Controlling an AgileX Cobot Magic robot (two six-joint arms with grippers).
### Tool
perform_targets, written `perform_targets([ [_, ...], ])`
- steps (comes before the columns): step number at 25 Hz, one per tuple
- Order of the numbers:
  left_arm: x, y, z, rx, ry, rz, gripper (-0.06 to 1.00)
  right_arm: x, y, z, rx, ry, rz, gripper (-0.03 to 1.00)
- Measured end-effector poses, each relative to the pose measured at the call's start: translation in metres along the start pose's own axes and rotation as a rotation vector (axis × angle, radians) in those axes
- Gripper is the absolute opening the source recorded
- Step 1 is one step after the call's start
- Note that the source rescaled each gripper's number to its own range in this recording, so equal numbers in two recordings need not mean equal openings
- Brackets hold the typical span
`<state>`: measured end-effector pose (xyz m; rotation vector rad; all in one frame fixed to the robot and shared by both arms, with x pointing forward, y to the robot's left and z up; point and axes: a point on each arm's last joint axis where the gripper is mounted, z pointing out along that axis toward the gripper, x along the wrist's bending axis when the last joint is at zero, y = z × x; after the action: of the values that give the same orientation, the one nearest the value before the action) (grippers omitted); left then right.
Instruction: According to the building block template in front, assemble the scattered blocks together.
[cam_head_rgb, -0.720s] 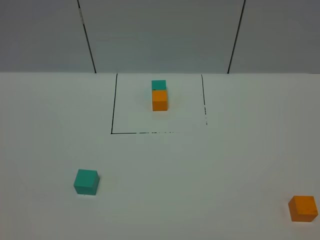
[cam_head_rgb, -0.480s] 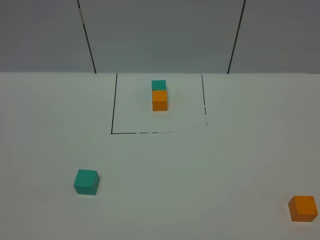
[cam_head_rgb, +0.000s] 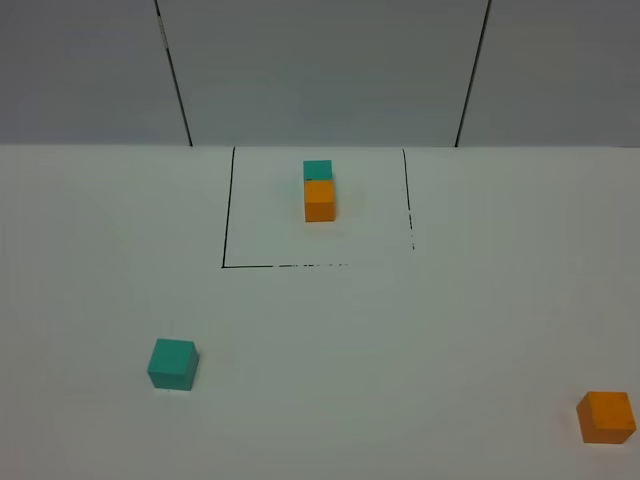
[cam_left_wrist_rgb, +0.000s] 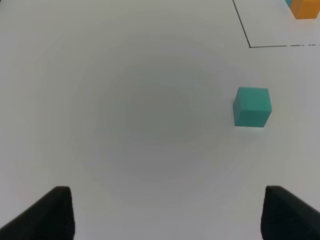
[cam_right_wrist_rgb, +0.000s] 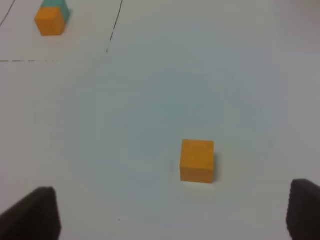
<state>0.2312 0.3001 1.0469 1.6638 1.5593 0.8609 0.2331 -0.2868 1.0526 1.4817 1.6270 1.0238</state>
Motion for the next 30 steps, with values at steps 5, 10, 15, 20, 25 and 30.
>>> perform_targets([
  [5, 0.001, 0.018, 0.021, 0.179, 0.000, -0.046, 0.62, 0.000, 0.000, 0.000, 0.000, 0.000, 0.000, 0.80],
  [10, 0.002, 0.061, 0.058, 0.417, 0.004, -0.081, 0.62, 0.000, 0.000, 0.000, 0.000, 0.000, 0.001, 0.80],
  [15, -0.003, 0.117, 0.108, 0.570, -0.066, -0.149, 0.62, 0.000, 0.000, 0.000, 0.000, 0.000, 0.000, 0.80],
  [20, -0.018, 0.158, 0.161, 0.693, -0.184, -0.169, 0.62, 0.000, 0.000, 0.000, 0.000, 0.000, 0.000, 0.80],
  [25, -0.053, 0.172, 0.204, 0.786, -0.192, -0.042, 0.62, 0.000, 0.000, 0.000, 0.000, 0.000, 0.000, 0.80],
  [30, -0.085, 0.161, 0.243, 0.842, -0.089, 0.082, 0.62, 0.000, 0.000, 0.000, 0.000, 0.000, 0.000, 0.80],
])
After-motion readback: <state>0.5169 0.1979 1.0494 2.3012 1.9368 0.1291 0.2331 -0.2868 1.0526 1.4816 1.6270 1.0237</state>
